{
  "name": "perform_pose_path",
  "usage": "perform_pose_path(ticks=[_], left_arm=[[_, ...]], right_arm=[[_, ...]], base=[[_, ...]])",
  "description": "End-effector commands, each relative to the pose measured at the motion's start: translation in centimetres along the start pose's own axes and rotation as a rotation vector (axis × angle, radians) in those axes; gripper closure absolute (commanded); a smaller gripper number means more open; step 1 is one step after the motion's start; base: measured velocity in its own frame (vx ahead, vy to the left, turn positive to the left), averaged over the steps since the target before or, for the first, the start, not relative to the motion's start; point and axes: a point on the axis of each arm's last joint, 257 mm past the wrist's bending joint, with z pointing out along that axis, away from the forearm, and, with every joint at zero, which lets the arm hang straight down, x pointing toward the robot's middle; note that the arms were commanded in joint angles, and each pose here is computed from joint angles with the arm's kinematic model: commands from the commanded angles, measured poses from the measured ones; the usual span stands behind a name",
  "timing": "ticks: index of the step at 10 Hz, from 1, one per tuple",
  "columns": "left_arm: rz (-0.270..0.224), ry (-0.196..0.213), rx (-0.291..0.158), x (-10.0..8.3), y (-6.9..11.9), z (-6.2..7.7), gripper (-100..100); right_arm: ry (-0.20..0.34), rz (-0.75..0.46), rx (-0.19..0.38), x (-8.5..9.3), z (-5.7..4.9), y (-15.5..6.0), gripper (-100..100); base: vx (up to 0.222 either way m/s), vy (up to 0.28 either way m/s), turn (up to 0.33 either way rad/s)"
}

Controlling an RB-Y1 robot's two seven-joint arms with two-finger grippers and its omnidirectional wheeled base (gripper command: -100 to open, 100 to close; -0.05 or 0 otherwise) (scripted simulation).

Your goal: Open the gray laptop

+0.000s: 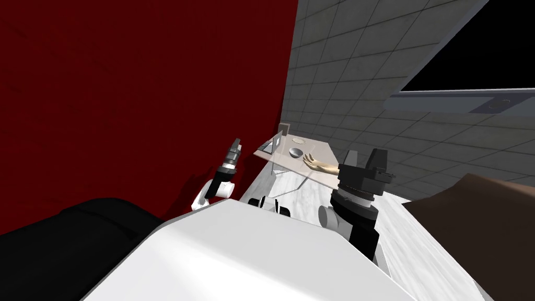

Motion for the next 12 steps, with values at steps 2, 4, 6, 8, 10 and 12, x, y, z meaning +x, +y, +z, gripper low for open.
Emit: perform_pose_path(ticks=[2,4,6,8,10,12], left_arm=[[0.047,0.014,-0.083,0.2,2.9,0.6,-100],[0.071,0.021,-0.124,0.2,4.3,0.8,-100],[0.094,0.026,-0.162,0.2,5.7,1.0,-100],[0.114,0.031,-0.198,0.2,6.9,1.2,-100],[0.135,0.036,-0.232,0.1,8.1,1.3,-100],[0.16,0.044,-0.265,-0.1,9.3,1.5,-100]], right_arm=[[0.0,0.0,0.0,0.0,0.0,0.0,0],[0.0,0.0,0.0,0.0,0.0,0.0,0],[0.0,0.0,0.0,0.0,0.0,0.0,0],[0.0,0.0,0.0,0.0,0.0,0.0,0],[0.0,0.0,0.0,0.0,0.0,0.0,0],[0.0,0.0,0.0,0.0,0.0,0.0,0]], base=[[0.06,-0.068,-0.078],[0.066,-0.074,-0.076],[0.056,-0.065,-0.066],[0.07,-0.051,-0.062],[0.051,-0.047,-0.07],[0.054,-0.05,-0.06]])
